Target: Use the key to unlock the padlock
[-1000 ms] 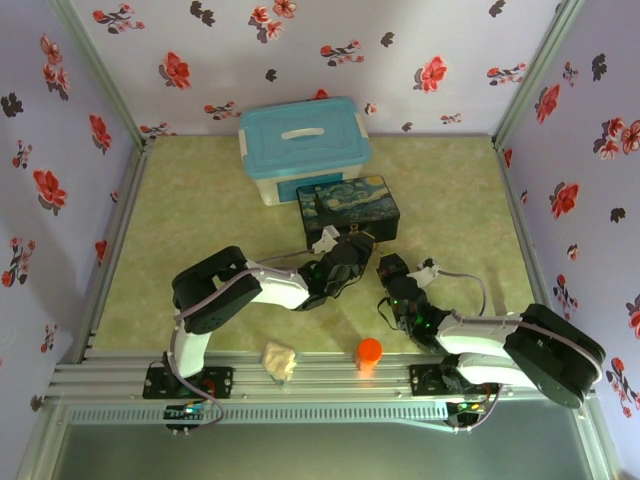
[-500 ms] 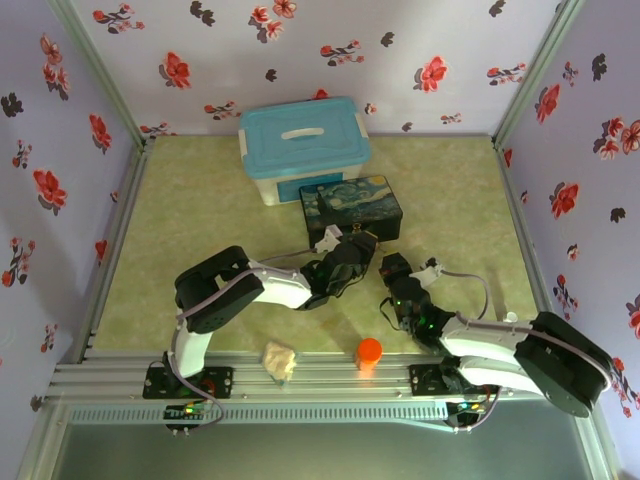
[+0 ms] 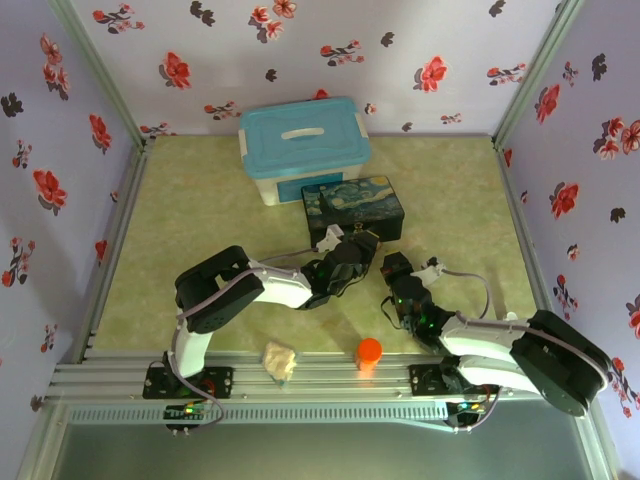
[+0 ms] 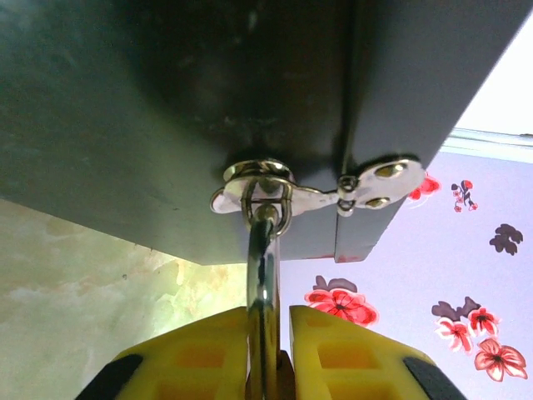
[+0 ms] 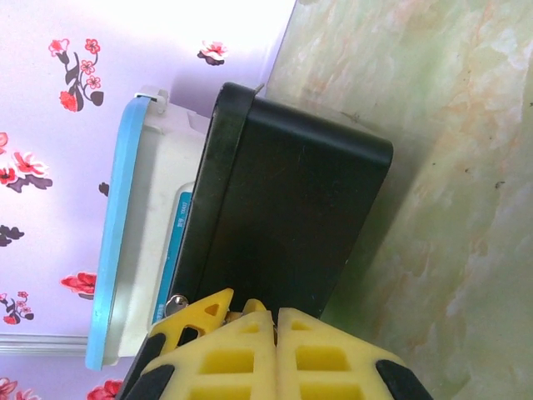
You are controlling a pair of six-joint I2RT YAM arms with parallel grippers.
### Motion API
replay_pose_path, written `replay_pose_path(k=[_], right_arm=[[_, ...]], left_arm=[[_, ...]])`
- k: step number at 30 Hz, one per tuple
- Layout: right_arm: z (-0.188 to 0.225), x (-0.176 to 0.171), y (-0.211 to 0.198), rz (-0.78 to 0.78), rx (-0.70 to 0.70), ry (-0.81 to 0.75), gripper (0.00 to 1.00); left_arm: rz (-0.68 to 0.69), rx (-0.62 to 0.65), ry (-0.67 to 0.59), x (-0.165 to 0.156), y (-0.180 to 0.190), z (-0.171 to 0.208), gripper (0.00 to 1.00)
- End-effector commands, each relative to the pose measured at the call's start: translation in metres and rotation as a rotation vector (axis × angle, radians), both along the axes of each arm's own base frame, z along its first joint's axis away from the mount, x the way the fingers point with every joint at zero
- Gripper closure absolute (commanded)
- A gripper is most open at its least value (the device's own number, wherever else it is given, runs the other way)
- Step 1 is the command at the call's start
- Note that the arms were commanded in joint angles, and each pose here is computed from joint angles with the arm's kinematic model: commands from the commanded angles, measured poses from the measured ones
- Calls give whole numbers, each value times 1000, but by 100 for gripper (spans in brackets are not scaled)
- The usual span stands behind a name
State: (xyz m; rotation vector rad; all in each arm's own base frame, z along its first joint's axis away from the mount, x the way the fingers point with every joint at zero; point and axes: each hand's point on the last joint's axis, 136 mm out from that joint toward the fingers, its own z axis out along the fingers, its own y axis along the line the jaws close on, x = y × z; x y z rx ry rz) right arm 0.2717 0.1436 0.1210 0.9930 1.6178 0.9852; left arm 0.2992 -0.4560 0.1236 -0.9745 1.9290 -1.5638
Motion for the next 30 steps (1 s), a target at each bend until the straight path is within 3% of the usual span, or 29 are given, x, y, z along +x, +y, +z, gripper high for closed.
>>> replay_pose_path(k=[1,9,17,30], right_arm=[[6,0,-1,11,-26,-12,100],[-2,4,3,35,26,-18,100],[8,19,28,171,100,-87,100],[-10,12,47,249,36,-24,100]], left_arm=[[-57,-128,-32,-8,-21,29,100],[-84,-160,-55,-13,-29,45,100],[-91,-169,-50,-17,-30,42,100],[-93,-146,-55,-15,-33,33,100]])
